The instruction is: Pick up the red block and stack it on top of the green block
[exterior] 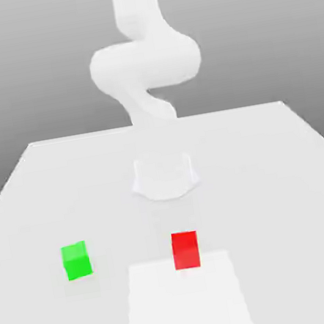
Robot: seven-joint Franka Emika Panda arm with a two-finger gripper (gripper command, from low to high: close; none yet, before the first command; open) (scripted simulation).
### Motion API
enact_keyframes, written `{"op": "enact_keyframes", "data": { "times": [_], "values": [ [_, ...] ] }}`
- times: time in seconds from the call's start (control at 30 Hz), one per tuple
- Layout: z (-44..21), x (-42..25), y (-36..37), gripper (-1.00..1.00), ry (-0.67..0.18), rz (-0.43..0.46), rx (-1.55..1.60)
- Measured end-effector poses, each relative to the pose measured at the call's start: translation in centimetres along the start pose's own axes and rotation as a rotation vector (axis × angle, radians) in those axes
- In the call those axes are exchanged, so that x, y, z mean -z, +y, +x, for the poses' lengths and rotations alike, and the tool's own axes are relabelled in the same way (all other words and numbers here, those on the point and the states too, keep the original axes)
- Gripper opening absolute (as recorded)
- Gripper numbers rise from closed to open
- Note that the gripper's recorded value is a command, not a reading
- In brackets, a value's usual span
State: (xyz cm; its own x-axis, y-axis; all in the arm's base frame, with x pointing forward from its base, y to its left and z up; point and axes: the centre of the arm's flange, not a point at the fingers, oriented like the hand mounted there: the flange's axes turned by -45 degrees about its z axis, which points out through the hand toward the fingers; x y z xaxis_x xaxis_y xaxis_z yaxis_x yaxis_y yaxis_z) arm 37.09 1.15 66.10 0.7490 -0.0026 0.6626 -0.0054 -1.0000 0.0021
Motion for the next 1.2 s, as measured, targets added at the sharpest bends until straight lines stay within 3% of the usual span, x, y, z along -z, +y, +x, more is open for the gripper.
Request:
{"op": "enact_keyframes", "data": {
  "times": [0.3, 0.6, 1.13, 1.17, 1.2],
  "values": [
    [-12.2, -19.2, -1.7, 0.0, -0.332, -0.013, 0.003],
    [-33.0, -30.0, -0.7, 0.0, -0.698, -0.022, -0.049],
    [-38.4, -34.8, -0.7, 0.0, -0.722, -0.022, -0.053],
    [-38.7, -34.9, -0.7, -1.0, -0.723, -0.02, -0.053],
    [-38.7, -34.9, -0.7, -1.0, -0.723, -0.02, -0.053]
  ]
}}
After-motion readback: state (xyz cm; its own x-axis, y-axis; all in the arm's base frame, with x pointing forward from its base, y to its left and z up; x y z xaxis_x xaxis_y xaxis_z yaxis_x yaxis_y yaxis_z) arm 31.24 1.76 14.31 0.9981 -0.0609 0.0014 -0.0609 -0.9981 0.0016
